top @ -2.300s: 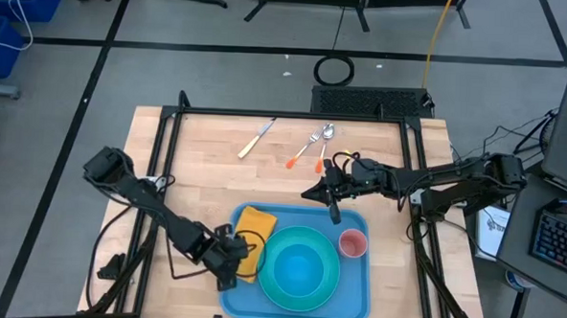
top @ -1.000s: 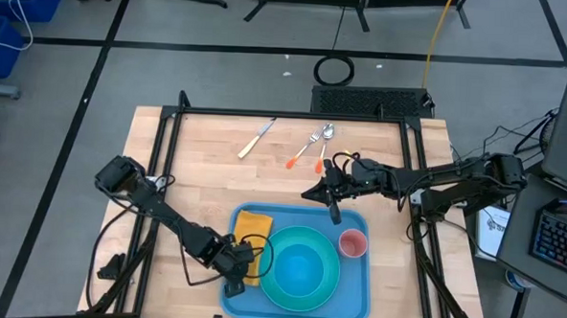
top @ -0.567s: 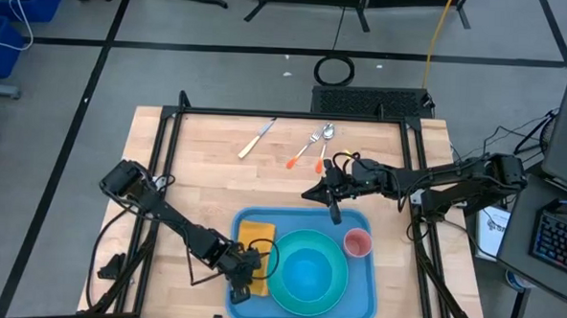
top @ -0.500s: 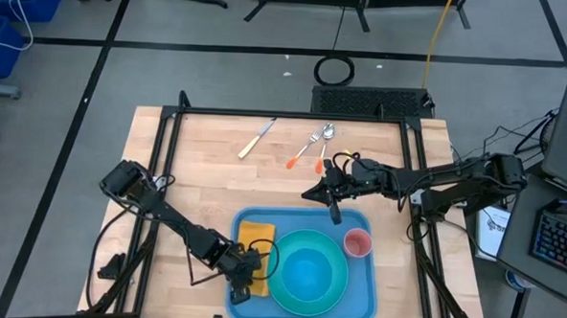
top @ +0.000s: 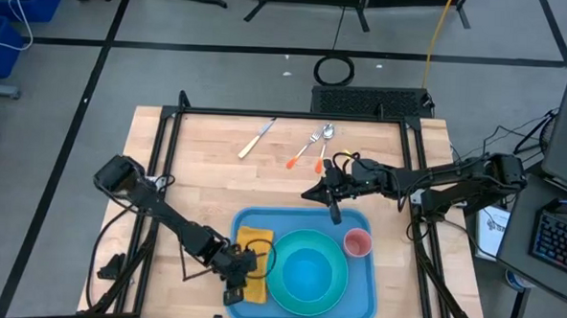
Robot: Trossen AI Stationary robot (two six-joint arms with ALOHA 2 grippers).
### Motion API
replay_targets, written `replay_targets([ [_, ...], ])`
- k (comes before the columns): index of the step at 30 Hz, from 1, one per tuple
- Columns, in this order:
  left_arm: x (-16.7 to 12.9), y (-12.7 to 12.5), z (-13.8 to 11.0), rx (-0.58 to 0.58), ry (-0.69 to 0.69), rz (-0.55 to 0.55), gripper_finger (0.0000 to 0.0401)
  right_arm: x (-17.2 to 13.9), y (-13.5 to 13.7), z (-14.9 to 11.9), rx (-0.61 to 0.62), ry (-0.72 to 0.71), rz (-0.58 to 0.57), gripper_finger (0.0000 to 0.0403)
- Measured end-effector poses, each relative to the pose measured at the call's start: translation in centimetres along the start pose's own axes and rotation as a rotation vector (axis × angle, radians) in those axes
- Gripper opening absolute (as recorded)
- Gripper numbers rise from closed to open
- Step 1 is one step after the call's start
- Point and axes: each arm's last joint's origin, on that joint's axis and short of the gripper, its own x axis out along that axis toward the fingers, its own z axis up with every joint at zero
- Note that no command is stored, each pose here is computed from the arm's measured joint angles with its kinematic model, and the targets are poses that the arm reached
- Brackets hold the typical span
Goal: Set up tray
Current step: Put the yellow table napkin on the blue tray to the left of the light blue plate
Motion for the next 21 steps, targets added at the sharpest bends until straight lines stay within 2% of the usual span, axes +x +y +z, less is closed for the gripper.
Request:
replay_targets([
  [3, -1.5, -0.1, 0.2, 0.007, -0.089, 0.073, 0.0, 0.0, 0.0, 0.0, 0.0, 0.002, -0.001, 0.0],
  [8, -3.1, -0.7, 0.9, 0.077, -0.206, 0.083, 0.0, 0.0, 0.0, 0.0, 0.001, 0.003, -0.001, 0.0],
  [15, -2.5, 0.5, 1.7, 0.075, -0.204, 0.131, 0.0, 0.0, 0.0, 0.0, 0.001, 0.003, -0.001, 0.0],
  [21, -2.6, 0.8, 2.2, 0.095, -0.218, 0.13, 0.0, 0.0, 0.0, -0.1, 0.001, 0.006, -0.002, 0.0],
])
